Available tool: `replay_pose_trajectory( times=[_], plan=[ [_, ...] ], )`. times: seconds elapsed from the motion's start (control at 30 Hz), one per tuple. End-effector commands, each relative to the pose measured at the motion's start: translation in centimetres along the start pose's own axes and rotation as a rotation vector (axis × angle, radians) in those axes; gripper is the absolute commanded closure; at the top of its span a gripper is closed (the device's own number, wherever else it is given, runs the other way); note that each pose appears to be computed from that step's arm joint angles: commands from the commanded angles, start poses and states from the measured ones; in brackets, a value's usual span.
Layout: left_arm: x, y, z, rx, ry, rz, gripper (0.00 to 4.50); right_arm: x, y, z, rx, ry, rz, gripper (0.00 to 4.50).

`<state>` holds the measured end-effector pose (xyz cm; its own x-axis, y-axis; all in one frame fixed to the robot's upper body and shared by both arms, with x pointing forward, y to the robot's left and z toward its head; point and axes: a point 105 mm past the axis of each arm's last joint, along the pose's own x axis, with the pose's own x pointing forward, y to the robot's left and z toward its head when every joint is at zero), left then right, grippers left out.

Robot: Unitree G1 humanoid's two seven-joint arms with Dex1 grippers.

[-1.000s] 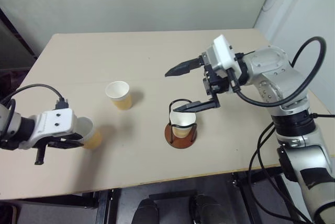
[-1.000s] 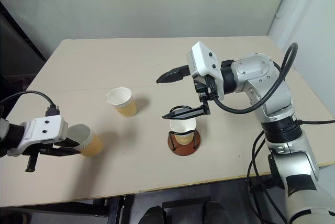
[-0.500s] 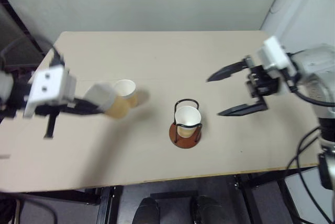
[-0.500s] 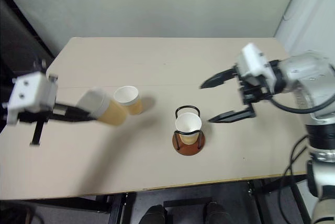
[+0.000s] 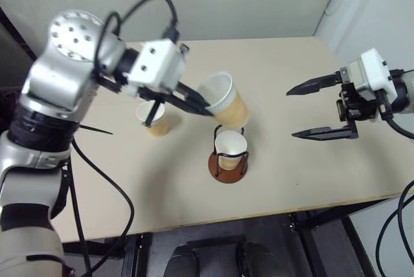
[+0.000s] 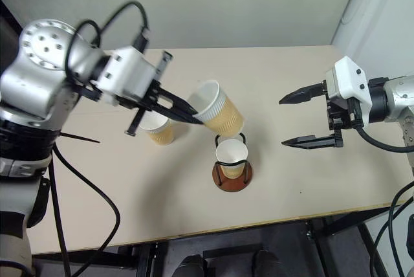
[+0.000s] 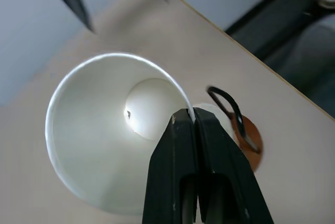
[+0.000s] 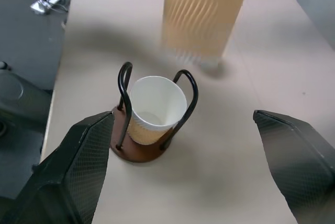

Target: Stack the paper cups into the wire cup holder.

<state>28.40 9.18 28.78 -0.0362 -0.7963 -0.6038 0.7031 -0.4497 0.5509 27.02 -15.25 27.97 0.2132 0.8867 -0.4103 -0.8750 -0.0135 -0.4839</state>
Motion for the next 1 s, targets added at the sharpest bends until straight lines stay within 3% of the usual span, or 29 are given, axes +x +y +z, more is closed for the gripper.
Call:
replay_pose_trajectory(
  times=[0.03,0.53,0.63,0.83,1.0],
  plan=[
    [0.7,-0.3,0.4,0.095,0.027,-0.091,4.49,-1.4,0.3,1.4,-0.039,-0.006,-0.043,0.07],
    [3.1,-1.0,-0.8,0.126,0.057,-0.214,4.49,-1.7,0.9,1.4,-0.027,0.013,-0.086,0.07],
    [3.3,-1.0,-0.8,0.13,0.058,-0.219,3.88,-1.6,0.9,1.4,-0.028,0.015,-0.088,0.07],
    [3.5,-0.2,-0.9,0.157,0.063,-0.175,1.72,-1.4,0.9,1.4,-0.035,0.009,-0.079,0.07],
    [0.7,2.0,-1.8,0.069,0.104,0.038,1.72,-0.2,1.0,1.7,-0.034,-0.053,-0.017,0.07]
  ],
)
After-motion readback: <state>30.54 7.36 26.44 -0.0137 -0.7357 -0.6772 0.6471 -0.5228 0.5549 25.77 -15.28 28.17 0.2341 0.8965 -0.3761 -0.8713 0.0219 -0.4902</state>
